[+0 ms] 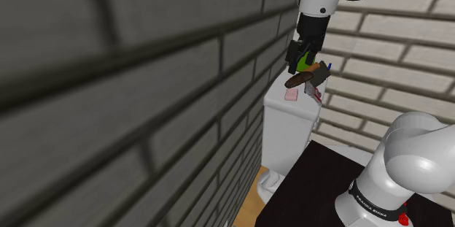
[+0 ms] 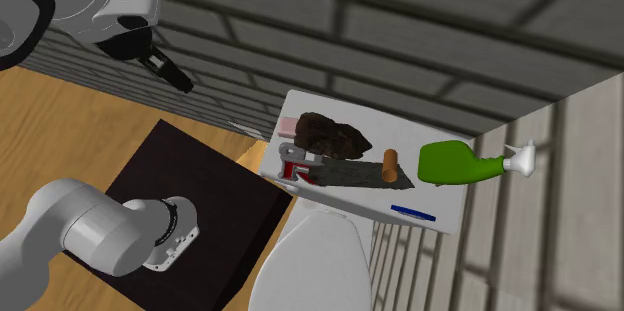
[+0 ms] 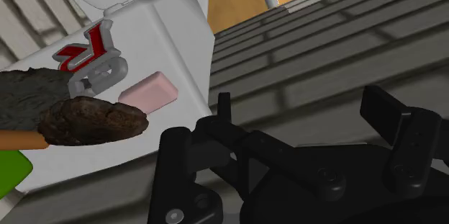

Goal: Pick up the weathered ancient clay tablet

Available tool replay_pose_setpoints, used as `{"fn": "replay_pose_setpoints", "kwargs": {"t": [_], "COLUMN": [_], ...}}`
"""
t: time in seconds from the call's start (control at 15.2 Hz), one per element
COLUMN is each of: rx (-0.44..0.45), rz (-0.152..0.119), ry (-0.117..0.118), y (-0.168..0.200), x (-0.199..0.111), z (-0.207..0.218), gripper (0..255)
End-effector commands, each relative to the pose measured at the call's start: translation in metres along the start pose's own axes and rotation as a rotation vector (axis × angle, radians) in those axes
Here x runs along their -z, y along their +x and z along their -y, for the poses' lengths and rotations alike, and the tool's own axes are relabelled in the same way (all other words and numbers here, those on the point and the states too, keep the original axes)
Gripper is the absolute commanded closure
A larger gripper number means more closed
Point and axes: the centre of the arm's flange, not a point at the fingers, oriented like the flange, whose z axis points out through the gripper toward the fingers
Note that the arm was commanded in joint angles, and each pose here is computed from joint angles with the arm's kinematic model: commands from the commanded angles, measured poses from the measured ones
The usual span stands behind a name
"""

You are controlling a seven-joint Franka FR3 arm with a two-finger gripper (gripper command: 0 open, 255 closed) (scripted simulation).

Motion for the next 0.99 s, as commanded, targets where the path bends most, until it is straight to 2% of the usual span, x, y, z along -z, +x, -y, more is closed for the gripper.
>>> {"fn": "replay_pose_setpoints", "kwargs": {"t": [0.0, 0.46, 0.92], "rx": [0.0, -0.361, -0.723], "rz": [0.0, -0.118, -0.236], "ry": [0.0, 0.226, 0.451], "y": [0.0, 0.029, 0.024], "x": [0.0, -0.024, -0.07], "z": [0.0, -0.104, -0.204], "gripper": [0, 0, 0]}}
